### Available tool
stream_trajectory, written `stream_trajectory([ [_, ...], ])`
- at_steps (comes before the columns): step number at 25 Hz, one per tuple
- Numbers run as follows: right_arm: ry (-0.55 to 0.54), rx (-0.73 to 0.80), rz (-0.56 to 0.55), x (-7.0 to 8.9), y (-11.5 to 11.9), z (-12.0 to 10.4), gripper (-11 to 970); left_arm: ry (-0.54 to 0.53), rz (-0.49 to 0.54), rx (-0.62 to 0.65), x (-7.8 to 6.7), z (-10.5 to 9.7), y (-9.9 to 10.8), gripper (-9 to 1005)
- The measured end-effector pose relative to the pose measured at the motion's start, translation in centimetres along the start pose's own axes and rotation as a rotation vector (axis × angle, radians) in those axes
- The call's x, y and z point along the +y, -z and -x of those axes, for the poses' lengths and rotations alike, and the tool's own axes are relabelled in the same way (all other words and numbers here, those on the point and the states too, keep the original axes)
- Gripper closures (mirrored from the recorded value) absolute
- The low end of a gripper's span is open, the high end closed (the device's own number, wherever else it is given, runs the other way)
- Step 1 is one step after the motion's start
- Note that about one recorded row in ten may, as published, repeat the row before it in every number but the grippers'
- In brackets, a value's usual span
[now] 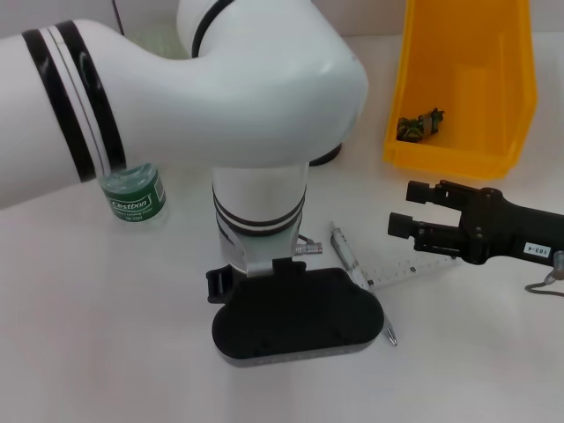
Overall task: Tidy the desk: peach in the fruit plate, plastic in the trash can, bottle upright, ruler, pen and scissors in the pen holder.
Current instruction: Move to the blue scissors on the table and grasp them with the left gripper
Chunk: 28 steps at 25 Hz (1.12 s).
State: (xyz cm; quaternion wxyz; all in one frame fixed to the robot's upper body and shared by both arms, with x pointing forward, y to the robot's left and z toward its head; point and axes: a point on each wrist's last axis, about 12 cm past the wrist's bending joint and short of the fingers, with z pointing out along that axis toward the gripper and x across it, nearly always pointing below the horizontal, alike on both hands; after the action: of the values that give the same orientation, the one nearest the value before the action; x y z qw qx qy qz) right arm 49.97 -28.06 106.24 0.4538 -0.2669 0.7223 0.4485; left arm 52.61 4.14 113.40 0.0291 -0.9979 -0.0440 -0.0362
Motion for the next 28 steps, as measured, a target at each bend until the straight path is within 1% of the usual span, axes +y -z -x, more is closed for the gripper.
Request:
stream_trajectory([
  [5, -0.003, -0.011, 0.006, 0.0, 0.1, 0.5, 165, 0.019, 0.009, 0.004, 0.0, -0.2, 0.3, 854],
  [6, 0.001, -0.011, 0.008, -0.1, 0.0, 0.6, 165, 0.039, -0.002, 0.024, -0.3, -0.5, 0.3, 857],
  [8, 0.001, -0.011, 0.008, -0.1, 0.0, 0.7, 165, 0.039, -0.002, 0.024, -0.3, -0.5, 0.3, 943],
  [9, 0.001, -0.011, 0.008, -0.1, 0.0, 0.7, 165, 0.068, -0.006, 0.039, -0.3, -0.5, 0.3, 986],
  [11, 0.001, -0.009, 0.006, -0.1, 0.0, 0.6, 165, 0.088, 0.006, 0.048, 0.0, -0.4, 0.7, 990],
  [14, 0.003, -0.006, 0.008, -0.1, -0.1, 0.7, 165, 0.091, 0.011, 0.05, 0.2, -0.3, 1.1, 997],
  [18, 0.004, -0.004, 0.013, 0.0, -0.3, 0.7, 166, 0.107, 0.019, 0.054, 0.4, -0.4, 1.4, 955],
  [19, 0.004, -0.004, 0.013, 0.0, -0.3, 0.7, 166, 0.126, 0.03, 0.051, 0.6, -0.5, 1.5, 944],
  [23, 0.003, -0.005, 0.012, -0.1, -0.3, 0.7, 166, 0.129, 0.034, 0.032, 0.6, -0.5, 1.7, 751],
  [28, 0.001, -0.007, 0.012, -0.1, -0.2, 0.7, 166, 0.12, 0.011, 0.032, 0.4, -0.5, 1.6, 661],
])
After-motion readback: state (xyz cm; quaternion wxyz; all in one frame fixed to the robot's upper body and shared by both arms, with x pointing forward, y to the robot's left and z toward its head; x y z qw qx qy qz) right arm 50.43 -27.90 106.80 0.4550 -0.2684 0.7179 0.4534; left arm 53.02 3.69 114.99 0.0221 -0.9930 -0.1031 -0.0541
